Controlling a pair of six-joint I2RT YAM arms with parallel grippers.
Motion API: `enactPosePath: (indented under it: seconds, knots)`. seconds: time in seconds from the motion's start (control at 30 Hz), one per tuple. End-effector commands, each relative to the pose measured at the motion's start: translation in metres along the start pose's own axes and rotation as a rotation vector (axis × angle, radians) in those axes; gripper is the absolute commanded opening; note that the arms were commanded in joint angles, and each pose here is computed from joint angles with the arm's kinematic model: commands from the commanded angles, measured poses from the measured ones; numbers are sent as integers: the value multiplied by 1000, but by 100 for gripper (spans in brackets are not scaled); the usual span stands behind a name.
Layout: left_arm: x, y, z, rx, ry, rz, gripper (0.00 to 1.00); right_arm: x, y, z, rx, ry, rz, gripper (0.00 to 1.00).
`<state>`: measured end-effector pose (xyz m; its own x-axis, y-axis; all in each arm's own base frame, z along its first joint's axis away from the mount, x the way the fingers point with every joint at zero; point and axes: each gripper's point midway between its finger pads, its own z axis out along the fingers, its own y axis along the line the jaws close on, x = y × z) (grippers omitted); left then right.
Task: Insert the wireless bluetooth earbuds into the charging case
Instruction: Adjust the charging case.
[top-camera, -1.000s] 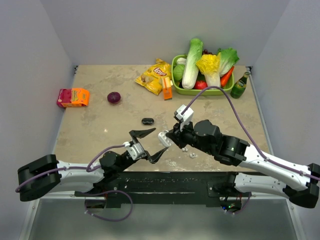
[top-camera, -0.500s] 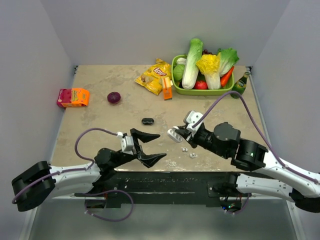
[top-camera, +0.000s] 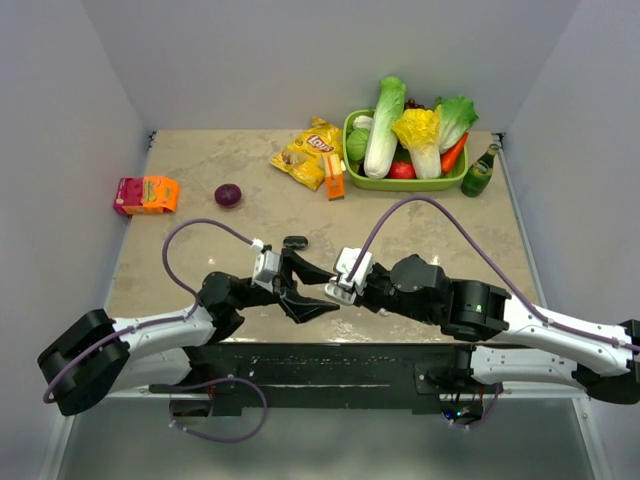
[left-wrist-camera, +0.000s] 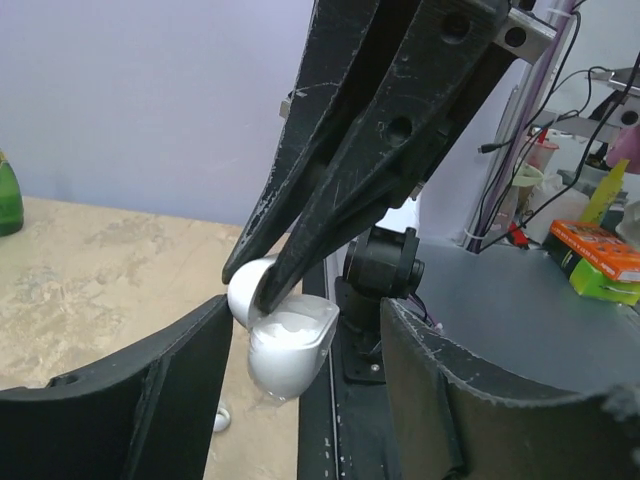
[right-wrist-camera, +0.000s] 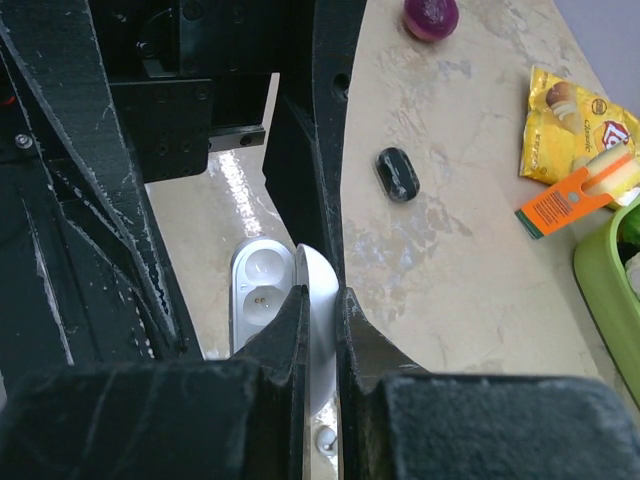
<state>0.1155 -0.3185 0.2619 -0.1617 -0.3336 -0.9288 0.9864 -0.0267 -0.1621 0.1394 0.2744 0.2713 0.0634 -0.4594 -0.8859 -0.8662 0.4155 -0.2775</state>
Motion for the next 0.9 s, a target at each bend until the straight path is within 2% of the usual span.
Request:
enactPosePath:
  seconds: [0.0, 0.37, 0.6, 0.87]
  knots:
    - [-5, -7, 8, 75, 17, 55, 64, -14, -5, -3, 19, -43, 4, 0]
    - [15, 5, 7, 32, 85, 34, 65, -23, -1, -2, -4, -71, 30, 0]
    - [7, 1, 8, 51, 58, 56, 44, -21, 0, 0, -7, -68, 32, 0]
    - [5, 0, 9, 57, 47, 52, 51, -19, 2, 3, -11, -60, 32, 0]
